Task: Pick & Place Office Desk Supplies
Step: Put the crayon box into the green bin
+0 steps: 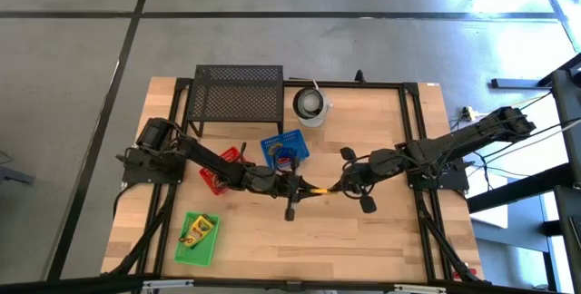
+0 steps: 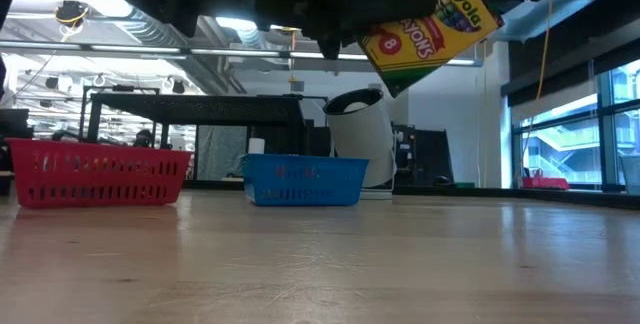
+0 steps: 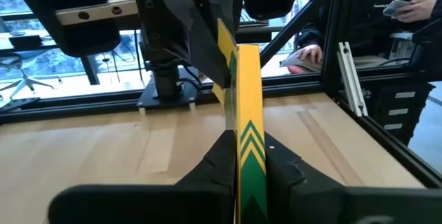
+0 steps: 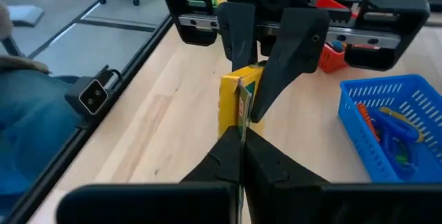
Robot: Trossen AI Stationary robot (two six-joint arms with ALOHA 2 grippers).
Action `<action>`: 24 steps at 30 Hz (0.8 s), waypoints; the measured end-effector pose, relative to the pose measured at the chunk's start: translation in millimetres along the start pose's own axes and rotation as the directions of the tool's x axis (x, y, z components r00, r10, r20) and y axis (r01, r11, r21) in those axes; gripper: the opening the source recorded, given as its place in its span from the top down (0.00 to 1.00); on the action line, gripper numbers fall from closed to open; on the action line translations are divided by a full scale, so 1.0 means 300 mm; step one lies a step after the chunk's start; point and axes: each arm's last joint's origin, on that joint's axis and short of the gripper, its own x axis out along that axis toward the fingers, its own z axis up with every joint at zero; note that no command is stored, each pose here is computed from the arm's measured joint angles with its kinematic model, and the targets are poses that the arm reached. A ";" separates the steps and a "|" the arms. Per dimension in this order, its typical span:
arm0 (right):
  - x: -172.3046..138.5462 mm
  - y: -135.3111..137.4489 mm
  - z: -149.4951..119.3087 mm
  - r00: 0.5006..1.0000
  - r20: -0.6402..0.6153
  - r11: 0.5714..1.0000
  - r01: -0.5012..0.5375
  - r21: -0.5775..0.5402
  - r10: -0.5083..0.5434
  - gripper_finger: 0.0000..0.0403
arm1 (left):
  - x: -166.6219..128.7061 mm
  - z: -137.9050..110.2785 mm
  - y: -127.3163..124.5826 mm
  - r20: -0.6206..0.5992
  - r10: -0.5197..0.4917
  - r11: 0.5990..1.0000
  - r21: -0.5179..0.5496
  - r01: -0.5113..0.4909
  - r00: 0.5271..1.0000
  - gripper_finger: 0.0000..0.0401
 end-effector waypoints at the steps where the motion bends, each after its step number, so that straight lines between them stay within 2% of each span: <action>1: 0.000 0.000 0.000 1.000 0.000 1.000 0.000 0.011 0.000 0.98 | 0.000 0.000 0.000 0.000 0.000 1.000 0.000 0.000 1.000 0.94; 8: 0.000 -0.001 0.000 1.000 0.000 0.998 0.001 0.060 -0.001 0.85 | 0.000 0.000 -0.001 0.000 -0.009 0.999 -0.051 0.009 1.000 0.94; 18: -0.022 0.004 0.070 1.000 0.026 0.999 -0.005 0.039 0.004 0.51 | 0.000 0.000 0.000 -0.001 -0.009 0.988 -0.152 0.009 1.000 0.94; 24: -0.050 0.006 0.099 0.998 -0.067 0.999 0.004 0.034 -0.001 0.40 | -0.027 0.011 0.000 -0.116 0.003 0.981 -0.193 -0.026 0.993 0.94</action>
